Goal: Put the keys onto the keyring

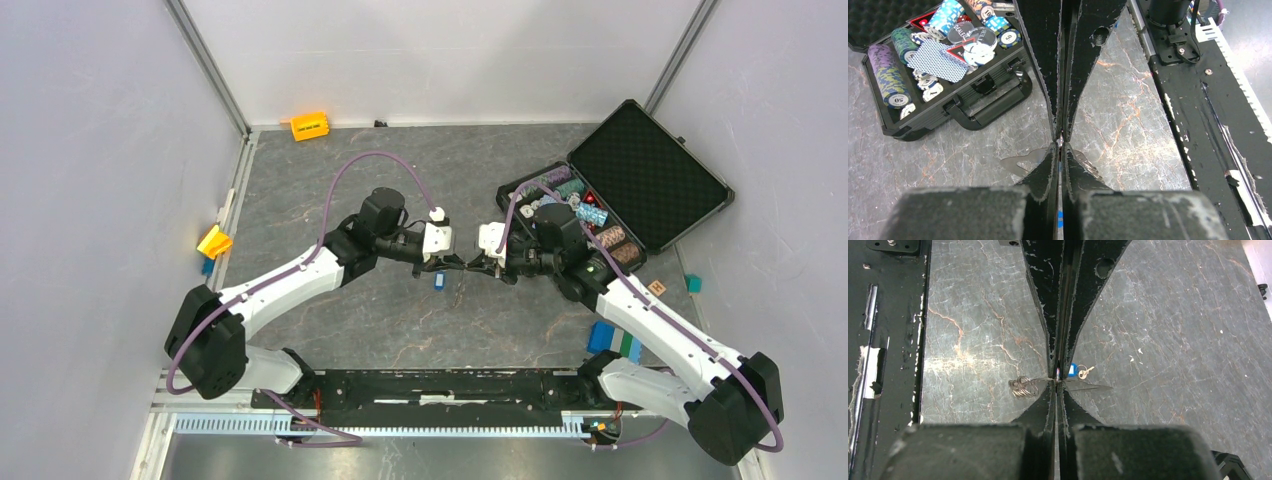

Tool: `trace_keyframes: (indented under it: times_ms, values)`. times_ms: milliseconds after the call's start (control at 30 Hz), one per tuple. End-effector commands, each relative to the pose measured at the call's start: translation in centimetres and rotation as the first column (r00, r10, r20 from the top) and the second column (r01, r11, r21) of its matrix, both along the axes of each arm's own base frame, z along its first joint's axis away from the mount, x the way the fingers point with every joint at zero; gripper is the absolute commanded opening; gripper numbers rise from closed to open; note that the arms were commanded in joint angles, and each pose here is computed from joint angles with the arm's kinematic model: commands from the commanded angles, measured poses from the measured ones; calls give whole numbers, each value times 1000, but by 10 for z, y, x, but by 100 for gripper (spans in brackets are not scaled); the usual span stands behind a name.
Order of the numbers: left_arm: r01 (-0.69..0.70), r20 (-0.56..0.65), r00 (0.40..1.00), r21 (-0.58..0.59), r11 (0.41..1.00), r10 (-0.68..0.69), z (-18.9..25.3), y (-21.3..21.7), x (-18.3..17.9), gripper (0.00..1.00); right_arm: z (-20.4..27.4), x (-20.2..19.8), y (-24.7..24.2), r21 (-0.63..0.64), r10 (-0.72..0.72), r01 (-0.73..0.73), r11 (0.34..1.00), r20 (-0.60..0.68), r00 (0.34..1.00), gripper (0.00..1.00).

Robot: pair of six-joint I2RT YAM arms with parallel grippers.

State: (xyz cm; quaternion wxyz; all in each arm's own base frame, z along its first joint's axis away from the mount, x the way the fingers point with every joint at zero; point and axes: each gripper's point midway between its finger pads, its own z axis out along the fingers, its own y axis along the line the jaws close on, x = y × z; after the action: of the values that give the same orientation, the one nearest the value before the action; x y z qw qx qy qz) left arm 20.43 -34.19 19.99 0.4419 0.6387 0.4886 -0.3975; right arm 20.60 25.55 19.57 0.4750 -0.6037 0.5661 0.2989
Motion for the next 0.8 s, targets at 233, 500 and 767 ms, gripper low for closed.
trace_keyframes:
  times_ms: [233,500,767]
  values:
    - [-65,-26,998,-203,977,61,30,1,-7,2,23,-1,-5,100,-10,4,995,61,998,41]
    - [-95,-123,991,-374,923,52,51,14,-19,2,34,-4,-16,182,15,-22,983,41,999,52]
    - [-164,-135,984,-384,909,120,60,26,-8,2,31,3,-21,180,-23,12,984,58,998,52]
